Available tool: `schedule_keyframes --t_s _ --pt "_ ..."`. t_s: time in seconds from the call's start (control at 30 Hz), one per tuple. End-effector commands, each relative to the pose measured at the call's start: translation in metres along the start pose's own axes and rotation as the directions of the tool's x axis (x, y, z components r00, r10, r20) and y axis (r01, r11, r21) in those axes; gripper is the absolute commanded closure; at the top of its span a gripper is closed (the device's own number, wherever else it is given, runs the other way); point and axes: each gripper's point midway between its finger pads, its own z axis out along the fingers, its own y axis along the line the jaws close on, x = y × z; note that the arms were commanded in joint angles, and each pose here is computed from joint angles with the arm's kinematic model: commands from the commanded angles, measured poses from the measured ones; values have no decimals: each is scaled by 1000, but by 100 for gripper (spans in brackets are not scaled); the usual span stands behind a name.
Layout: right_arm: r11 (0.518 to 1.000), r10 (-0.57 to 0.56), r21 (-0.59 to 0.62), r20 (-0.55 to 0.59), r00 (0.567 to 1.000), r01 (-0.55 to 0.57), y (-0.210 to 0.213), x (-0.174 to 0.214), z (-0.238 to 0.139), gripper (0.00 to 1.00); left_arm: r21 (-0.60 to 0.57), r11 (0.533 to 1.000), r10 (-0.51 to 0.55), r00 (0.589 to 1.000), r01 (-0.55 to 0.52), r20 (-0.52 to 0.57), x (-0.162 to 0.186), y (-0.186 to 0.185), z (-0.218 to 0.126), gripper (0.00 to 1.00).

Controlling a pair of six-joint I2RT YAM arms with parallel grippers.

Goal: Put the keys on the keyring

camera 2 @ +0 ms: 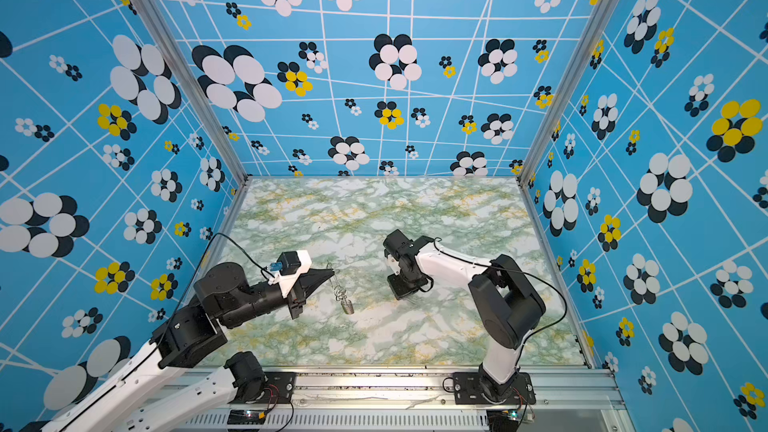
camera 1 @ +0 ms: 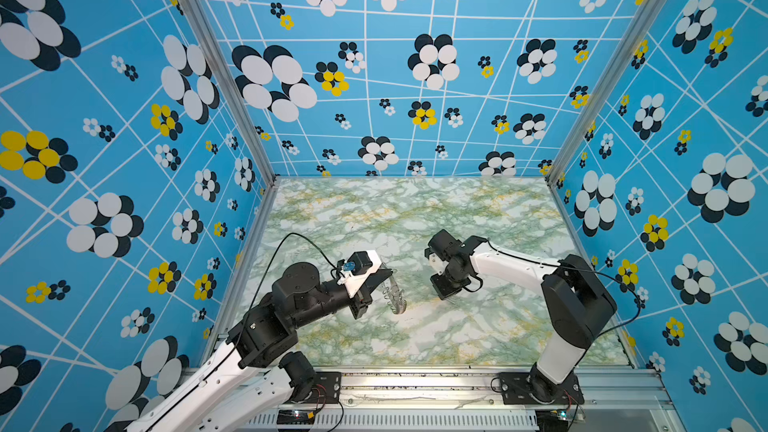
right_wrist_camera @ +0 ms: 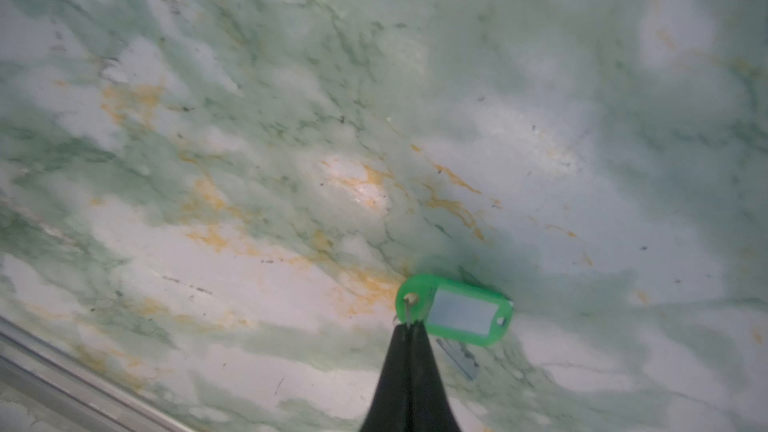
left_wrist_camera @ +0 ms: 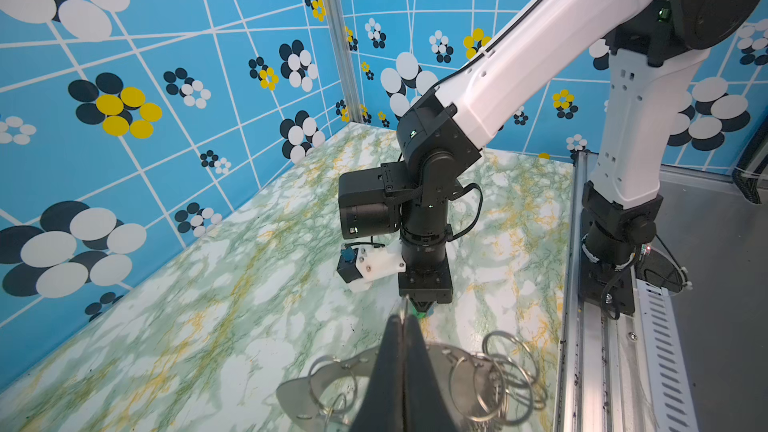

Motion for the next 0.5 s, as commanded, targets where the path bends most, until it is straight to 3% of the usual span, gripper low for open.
schedule_keyframes --t_s 0.0,0.17,0.3,0.47 --pt "988 -50 -140 122 991 67 28 -11 -29 100 2 1000 21 995 -22 94 -30 0 -7 100" --pt "971 -103 -197 158 982 134 44 -11 -48 100 7 1000 20 995 -21 96 -32 -1 -6 100" --pt "968 -174 -137 232 957 210 41 -12 -68 100 7 1000 24 995 -25 94 -32 -1 -6 100" --pt "933 -268 -97 458 847 347 52 -20 -121 100 19 999 40 995 -42 91 -34 -3 -2 100"
